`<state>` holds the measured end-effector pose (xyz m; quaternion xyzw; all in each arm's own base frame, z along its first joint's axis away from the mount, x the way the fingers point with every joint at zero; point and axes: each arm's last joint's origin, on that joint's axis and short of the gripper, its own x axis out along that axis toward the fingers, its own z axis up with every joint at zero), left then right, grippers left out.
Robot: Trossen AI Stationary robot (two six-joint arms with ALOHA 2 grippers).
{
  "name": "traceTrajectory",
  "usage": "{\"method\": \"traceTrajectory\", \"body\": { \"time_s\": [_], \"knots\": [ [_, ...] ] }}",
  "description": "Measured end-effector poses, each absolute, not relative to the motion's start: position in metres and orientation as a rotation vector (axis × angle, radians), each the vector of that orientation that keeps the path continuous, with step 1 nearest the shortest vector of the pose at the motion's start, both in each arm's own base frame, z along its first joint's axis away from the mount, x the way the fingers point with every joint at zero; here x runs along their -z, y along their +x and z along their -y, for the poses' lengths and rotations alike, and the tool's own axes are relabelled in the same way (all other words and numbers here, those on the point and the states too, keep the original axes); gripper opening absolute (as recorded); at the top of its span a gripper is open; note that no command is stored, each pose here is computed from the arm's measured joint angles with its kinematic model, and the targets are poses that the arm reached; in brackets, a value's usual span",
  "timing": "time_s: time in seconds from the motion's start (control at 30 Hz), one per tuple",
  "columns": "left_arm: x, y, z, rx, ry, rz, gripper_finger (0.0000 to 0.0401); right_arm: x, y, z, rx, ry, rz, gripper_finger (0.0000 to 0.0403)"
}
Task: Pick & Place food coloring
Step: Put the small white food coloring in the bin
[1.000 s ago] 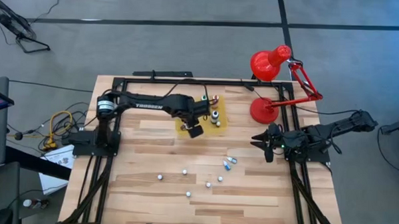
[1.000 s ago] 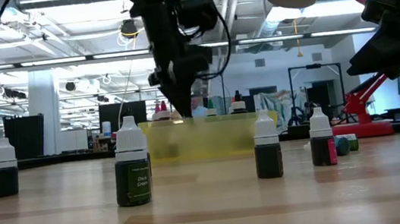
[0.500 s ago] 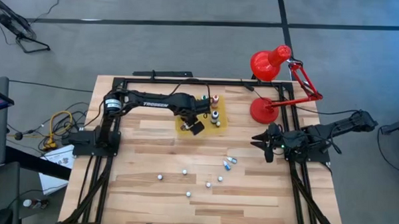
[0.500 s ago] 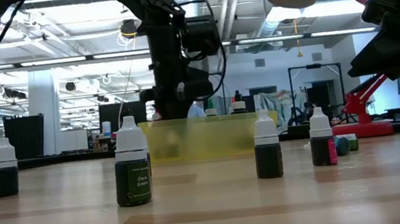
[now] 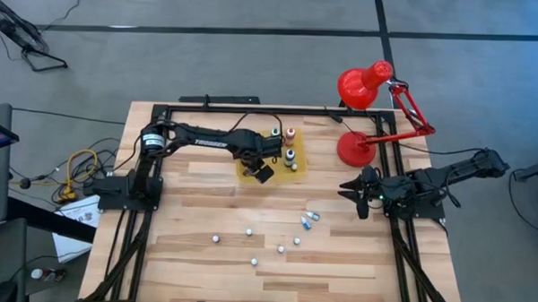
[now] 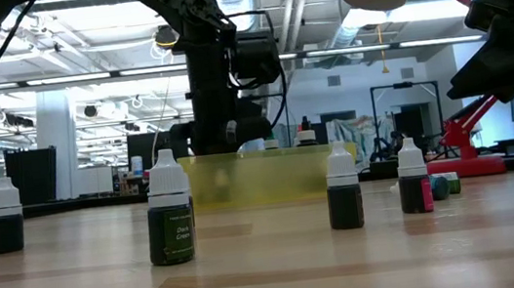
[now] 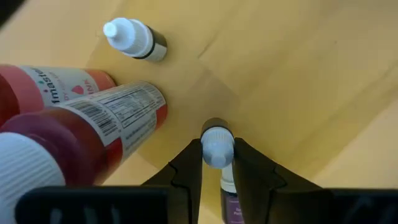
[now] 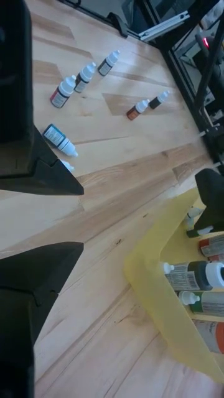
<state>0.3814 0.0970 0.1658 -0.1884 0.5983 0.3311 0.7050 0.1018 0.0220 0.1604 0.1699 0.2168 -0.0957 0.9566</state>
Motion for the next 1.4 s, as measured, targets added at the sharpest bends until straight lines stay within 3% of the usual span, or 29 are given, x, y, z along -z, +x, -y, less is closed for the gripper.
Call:
{"method": "traceTrajectory", "body": {
  "time_s": [0.3,0.67,0.87,1.17,1.4],
  "knots": [
    [-0.166,0.382,-0.097,-0.722,-0.446,-1.331,0.0083,-0.160,0.102,-0.022,0.194,0.345,-0.440,0.0122],
    [-0.168,0.386,-0.097,-0.708,-0.452,-1.297,0.0182,-0.160,0.102,-0.022,0.194,0.345,-0.440,0.0122],
    [-0.188,0.390,-0.098,-0.684,-0.361,-1.294,0.0221,-0.160,0.102,-0.022,0.194,0.345,-0.440,0.0122],
    [-0.249,0.391,-0.061,-0.607,-0.154,-1.341,0.0221,-0.160,0.102,-0.022,0.194,0.345,-0.440,0.0122],
    [-0.283,0.366,0.011,-0.316,0.045,-1.489,0.0220,-0.160,0.102,-0.022,0.194,0.345,-0.440,0.0122]
  ]
}}
